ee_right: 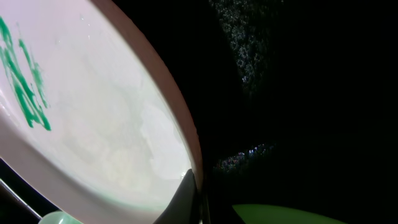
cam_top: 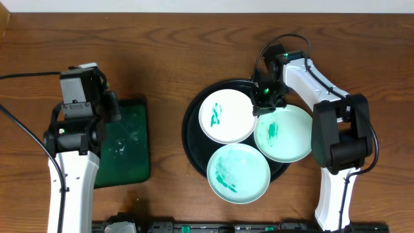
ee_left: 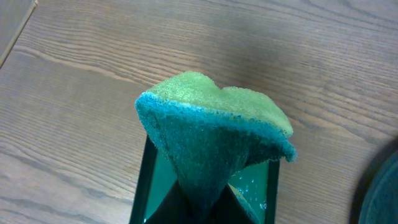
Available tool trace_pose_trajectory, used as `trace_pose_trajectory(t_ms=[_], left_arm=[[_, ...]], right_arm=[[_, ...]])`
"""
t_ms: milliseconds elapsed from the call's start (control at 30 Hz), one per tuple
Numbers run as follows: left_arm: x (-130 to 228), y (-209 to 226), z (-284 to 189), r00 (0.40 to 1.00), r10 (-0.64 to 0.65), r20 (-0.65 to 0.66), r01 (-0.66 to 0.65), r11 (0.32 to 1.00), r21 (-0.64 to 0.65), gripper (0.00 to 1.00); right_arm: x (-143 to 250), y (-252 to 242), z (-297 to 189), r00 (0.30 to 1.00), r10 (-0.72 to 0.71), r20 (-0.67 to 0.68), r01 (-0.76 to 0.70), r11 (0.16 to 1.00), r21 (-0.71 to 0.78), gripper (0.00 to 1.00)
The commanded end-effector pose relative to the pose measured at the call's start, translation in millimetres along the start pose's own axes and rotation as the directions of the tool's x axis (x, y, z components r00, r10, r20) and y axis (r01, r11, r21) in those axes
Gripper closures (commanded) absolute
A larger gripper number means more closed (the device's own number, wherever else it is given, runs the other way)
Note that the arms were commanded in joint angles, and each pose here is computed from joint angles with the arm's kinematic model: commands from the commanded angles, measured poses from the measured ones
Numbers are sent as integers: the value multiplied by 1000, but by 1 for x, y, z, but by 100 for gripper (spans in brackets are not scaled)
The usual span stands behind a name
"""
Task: Clean dirty plates on tray and stack at the side
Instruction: 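Lift the sponge with the left gripper and carry it toward the pink plate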
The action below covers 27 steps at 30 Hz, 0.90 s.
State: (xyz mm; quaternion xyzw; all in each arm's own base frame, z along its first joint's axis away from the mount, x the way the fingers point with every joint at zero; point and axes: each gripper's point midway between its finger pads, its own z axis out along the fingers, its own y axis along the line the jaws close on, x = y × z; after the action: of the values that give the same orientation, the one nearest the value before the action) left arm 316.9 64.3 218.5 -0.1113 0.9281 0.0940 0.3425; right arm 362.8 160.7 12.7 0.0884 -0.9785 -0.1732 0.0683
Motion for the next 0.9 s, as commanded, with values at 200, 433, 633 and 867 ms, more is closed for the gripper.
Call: trace_pose_trajectory(t_ms=[200, 433, 633, 867], left_arm=[[-8, 3, -3, 999, 13, 29, -13, 1000, -14, 93], [-8, 2, -3, 999, 15, 29, -14, 1000, -14, 93], [-8, 2, -3, 999, 20, 32, -20, 1000, -14, 93], [-8, 2, -3, 999, 23, 32, -23, 1000, -14, 93]], right_arm=[[-4, 1, -3, 1000, -21, 10, 21, 1000, -2, 99], [-4, 1, -3, 1000, -21, 10, 21, 1000, -2, 99], [-5, 1, -3, 1000, -23, 14, 23, 1000, -2, 99], [-5, 1, -3, 1000, -23, 14, 23, 1000, -2, 99]])
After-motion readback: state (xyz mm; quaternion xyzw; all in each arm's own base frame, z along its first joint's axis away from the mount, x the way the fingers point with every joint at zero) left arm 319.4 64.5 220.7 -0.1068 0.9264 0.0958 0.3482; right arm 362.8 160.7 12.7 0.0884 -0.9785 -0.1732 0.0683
